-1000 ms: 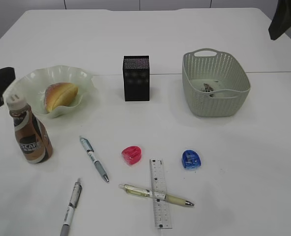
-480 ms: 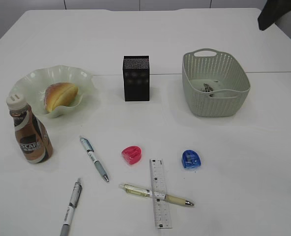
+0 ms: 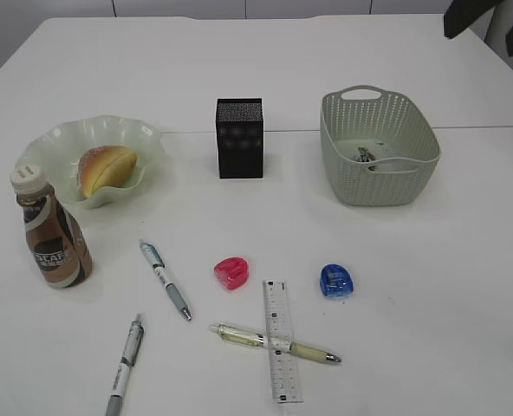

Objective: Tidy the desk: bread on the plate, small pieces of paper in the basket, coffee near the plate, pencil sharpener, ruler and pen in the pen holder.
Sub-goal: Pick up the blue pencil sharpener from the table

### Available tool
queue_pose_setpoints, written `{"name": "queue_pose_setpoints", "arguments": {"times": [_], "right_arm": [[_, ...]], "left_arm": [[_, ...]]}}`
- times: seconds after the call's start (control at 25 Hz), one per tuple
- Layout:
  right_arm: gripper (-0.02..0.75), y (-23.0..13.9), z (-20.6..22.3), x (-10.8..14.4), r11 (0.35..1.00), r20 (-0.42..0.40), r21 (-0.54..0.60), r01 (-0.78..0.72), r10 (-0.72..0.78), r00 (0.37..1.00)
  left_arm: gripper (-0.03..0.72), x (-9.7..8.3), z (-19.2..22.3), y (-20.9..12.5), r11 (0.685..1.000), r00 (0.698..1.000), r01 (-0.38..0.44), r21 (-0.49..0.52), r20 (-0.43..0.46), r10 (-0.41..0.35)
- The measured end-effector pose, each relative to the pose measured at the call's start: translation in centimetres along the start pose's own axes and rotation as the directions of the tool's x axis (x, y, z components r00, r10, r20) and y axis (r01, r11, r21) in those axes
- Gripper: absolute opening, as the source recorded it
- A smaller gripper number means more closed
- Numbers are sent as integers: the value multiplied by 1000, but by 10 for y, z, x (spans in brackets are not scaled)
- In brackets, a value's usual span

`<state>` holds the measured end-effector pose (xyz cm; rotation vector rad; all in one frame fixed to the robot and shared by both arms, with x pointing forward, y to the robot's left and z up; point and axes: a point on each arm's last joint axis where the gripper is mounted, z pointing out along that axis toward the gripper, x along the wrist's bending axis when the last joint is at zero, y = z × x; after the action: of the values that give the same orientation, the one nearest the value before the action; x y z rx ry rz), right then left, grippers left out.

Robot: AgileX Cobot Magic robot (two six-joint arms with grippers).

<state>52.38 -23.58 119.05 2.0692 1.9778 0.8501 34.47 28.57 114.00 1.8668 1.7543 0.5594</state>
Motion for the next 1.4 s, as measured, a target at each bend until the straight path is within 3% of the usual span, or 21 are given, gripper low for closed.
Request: {"name": "queue_pose_setpoints", "arguments": {"times": [0.28, 0.4, 0.96, 1.4], "right_arm": [[470, -16, 27, 46, 991, 37, 71, 114, -117, 992], [470, -18, 51, 55, 983, 40, 130, 126, -132, 990], [470, -15, 115, 51, 959, 112, 260, 112, -146, 983], [470, -31, 220, 37, 883, 202, 467, 32, -142, 969]], "left_arm": [[458, 0, -2, -3, 999, 1000, 2, 43, -4, -2], [457, 0, -2, -4, 999, 1000, 6, 52, 4, -6], [454, -4, -2, -5, 998, 999, 19, 59, 45, -22], [438, -8, -2, -5, 997, 996, 31, 64, 81, -36]]}}
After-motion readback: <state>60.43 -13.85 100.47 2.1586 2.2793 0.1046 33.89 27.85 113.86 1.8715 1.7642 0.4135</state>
